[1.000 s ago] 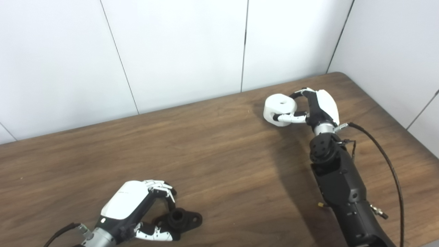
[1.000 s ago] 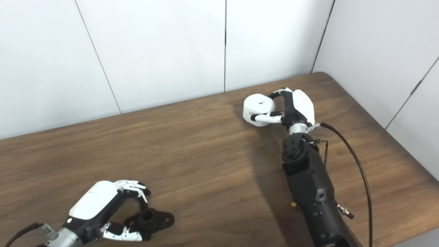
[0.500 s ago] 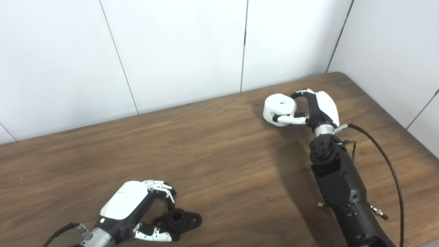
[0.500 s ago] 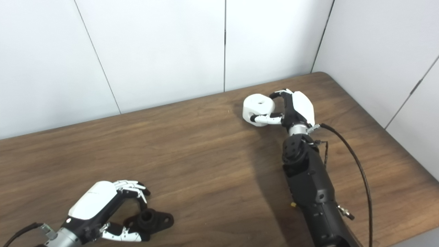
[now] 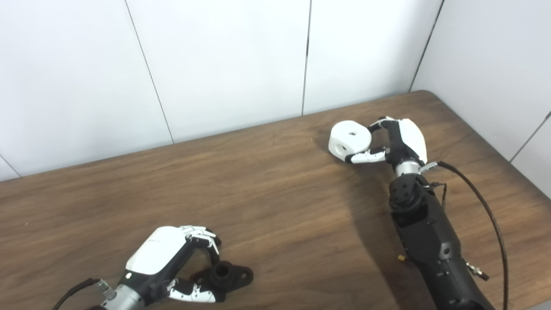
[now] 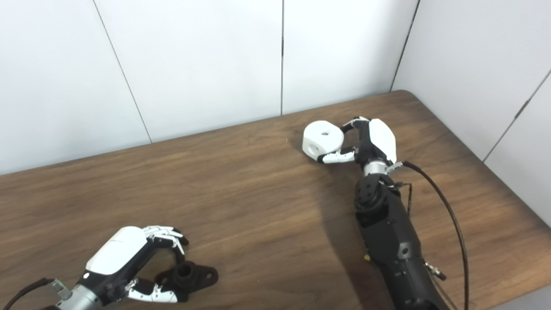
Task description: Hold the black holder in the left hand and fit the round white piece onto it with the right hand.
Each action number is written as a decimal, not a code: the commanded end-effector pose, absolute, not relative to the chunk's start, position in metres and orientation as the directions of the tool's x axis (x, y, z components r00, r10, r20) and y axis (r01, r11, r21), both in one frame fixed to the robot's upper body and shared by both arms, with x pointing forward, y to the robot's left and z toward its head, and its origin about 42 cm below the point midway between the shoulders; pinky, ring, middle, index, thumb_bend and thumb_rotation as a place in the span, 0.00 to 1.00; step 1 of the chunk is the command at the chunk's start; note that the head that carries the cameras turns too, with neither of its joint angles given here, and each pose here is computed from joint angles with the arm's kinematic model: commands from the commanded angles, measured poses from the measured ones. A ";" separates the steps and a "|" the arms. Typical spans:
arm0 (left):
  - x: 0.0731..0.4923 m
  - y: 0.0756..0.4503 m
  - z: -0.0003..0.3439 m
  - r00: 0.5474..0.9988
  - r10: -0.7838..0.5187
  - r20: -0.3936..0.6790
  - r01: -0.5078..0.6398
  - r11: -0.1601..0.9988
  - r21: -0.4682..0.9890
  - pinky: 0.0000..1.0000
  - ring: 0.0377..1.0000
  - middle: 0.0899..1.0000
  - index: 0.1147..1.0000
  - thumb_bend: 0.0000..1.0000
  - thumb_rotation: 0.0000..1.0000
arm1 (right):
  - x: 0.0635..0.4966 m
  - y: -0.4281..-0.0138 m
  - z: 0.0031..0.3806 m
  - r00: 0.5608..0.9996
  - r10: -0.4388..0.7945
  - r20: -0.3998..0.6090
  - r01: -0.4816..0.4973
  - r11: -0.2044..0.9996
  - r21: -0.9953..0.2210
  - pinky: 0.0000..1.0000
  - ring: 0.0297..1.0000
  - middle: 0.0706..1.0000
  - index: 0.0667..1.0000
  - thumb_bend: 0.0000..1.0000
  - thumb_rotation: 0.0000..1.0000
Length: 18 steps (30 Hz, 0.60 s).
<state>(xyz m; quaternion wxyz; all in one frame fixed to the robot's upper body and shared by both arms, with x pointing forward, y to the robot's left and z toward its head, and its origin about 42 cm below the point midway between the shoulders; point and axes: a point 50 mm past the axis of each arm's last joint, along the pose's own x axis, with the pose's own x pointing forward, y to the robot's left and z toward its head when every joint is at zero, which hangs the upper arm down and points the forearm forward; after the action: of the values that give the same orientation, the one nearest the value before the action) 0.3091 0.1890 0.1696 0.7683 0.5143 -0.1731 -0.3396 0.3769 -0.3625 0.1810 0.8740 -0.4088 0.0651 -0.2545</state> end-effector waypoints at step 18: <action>0.304 0.188 0.164 0.696 -0.706 -0.130 0.386 0.215 0.897 0.83 0.80 0.71 0.42 0.52 0.05 | 0.383 -0.366 0.199 0.865 -0.456 0.208 0.442 0.498 -0.746 1.00 0.93 0.80 0.45 0.52 0.13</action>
<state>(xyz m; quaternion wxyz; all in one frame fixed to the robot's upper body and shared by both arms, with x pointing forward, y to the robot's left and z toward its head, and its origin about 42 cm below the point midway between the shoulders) 0.3079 0.1875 0.1700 0.7693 0.5125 -0.1724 -0.3403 0.3775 -0.3654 0.1807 0.8674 -0.4298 0.0477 -0.2461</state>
